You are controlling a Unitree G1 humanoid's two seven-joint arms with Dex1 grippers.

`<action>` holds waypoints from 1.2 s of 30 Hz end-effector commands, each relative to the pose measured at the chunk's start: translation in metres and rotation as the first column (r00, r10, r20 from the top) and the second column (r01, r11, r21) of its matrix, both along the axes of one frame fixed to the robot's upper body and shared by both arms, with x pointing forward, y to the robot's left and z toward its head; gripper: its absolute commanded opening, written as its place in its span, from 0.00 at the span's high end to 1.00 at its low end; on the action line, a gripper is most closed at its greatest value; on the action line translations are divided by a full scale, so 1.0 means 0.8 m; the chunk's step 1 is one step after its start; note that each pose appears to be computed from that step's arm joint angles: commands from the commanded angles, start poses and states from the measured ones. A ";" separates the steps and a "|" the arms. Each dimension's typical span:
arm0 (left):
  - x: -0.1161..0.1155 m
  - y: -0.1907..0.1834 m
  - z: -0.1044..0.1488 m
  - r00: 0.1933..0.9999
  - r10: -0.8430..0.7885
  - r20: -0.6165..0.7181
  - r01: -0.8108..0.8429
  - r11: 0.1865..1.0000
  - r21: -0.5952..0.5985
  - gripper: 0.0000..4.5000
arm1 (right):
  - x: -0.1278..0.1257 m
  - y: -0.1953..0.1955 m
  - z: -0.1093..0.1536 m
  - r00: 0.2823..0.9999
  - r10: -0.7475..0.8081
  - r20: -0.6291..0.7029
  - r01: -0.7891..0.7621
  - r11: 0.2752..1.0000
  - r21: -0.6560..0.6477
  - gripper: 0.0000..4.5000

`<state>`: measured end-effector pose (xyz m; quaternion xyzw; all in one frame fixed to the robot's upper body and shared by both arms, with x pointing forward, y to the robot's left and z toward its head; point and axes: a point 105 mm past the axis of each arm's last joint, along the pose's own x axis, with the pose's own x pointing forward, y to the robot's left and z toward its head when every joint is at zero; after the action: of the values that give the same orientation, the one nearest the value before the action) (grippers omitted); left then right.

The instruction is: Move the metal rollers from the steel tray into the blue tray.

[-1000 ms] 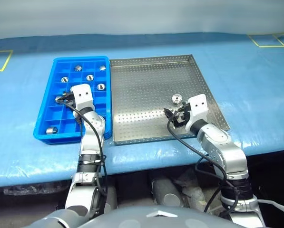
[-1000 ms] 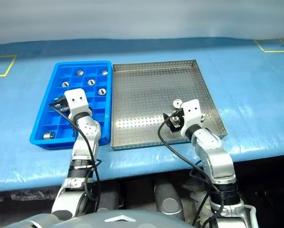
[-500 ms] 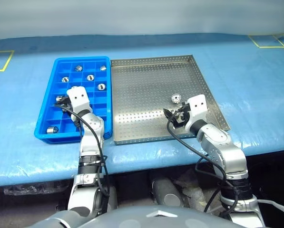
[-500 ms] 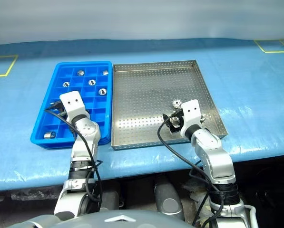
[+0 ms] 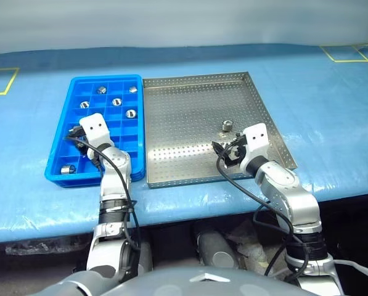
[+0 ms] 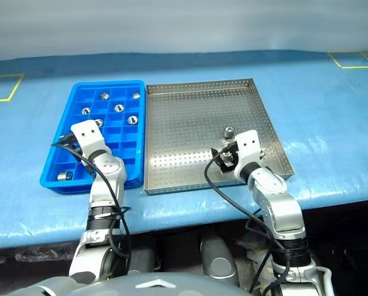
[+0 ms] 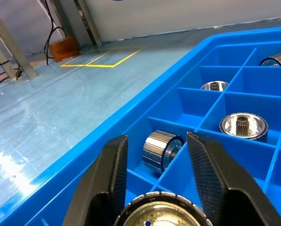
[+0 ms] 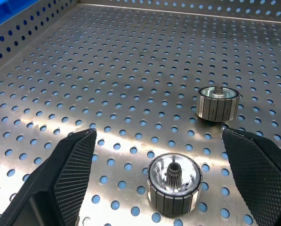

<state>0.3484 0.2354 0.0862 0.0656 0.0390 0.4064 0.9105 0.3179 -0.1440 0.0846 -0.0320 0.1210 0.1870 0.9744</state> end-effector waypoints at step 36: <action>0.005 -0.017 0.031 0.940 -0.213 0.266 0.239 0.968 -0.073 0.01 | 0.002 -0.003 0.029 0.996 0.013 0.093 -0.014 1.000 0.009 0.00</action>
<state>0.3524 0.2217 0.1000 -0.0277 -0.0458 0.3007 0.9522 0.3187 -0.1477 0.0908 -0.0307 0.1056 0.1853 0.9765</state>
